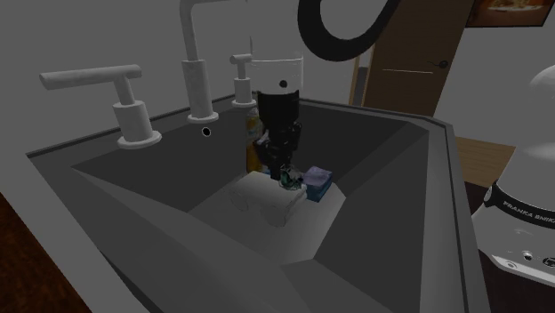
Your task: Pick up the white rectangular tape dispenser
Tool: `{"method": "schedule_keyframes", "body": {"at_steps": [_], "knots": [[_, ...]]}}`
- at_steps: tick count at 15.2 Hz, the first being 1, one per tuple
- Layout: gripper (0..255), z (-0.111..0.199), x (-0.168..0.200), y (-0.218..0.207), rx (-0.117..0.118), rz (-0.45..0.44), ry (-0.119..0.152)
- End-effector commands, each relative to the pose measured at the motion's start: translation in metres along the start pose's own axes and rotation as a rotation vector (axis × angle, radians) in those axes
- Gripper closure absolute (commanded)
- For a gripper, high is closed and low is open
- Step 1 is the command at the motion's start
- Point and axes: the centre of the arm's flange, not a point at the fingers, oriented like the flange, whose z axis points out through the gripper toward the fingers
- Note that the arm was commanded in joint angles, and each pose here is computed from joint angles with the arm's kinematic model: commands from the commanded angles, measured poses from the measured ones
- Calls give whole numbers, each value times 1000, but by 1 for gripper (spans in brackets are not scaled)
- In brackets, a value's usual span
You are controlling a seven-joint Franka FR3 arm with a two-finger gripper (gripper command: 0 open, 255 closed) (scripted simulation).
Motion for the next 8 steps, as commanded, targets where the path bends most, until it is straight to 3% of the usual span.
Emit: {"method": "schedule_keyframes", "body": {"at_steps": [1,8], "knots": [[255,-10,-1,0,0,0,0],[255,-37,-3,-1,0,0,0]]}}
